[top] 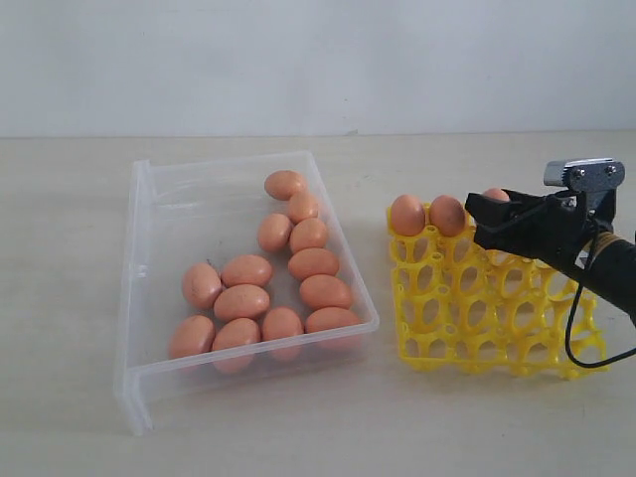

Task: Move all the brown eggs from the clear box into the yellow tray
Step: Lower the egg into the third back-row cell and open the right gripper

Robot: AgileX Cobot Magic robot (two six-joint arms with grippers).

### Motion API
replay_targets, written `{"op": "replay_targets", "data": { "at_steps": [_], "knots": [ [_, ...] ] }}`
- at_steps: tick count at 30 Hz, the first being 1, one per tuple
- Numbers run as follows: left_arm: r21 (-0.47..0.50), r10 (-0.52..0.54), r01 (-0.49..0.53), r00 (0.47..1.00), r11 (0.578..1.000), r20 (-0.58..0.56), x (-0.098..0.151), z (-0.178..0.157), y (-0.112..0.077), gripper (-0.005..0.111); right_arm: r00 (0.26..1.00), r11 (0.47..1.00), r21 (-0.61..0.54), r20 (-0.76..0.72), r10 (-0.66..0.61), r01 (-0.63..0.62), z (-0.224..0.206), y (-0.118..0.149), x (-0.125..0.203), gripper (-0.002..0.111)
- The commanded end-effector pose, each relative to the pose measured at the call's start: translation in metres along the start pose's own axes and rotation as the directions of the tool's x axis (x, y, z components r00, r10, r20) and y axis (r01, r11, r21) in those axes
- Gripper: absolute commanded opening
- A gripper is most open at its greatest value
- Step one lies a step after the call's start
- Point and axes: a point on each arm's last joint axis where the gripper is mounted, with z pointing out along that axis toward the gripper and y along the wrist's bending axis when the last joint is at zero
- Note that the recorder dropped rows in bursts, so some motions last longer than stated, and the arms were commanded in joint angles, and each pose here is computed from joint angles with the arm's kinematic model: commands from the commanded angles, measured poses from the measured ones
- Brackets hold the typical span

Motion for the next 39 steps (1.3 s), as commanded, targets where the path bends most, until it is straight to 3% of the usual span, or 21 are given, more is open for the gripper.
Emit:
{"op": "replay_targets", "data": {
  "at_steps": [1, 15, 18, 19, 39],
  "knots": [
    [0.007, -0.007, 0.007, 1.000, 1.000, 0.000, 0.001, 0.000, -0.001, 0.004, 1.000, 1.000, -0.014, 0.004, -0.001, 0.001, 0.000, 0.000, -0.001, 0.044],
    [0.007, -0.007, 0.007, 1.000, 1.000, 0.000, 0.001, 0.000, -0.001, 0.004, 1.000, 1.000, -0.017, 0.002, -0.002, 0.002, 0.000, 0.001, -0.001, 0.044],
    [0.007, -0.007, 0.007, 1.000, 1.000, 0.000, 0.001, 0.000, -0.001, 0.004, 1.000, 1.000, -0.019, 0.002, 0.000, 0.000, 0.000, 0.001, -0.001, 0.061],
    [0.007, -0.007, 0.007, 1.000, 1.000, 0.000, 0.001, 0.000, -0.001, 0.004, 1.000, 1.000, -0.019, 0.002, 0.000, 0.000, 0.000, 0.001, -0.001, 0.062],
    [0.007, -0.007, 0.007, 1.000, 1.000, 0.000, 0.001, 0.000, -0.001, 0.004, 0.999, 0.999, -0.023, 0.040, -0.024, 0.025, -0.002, 0.005, -0.022, 0.062]
  ]
}}
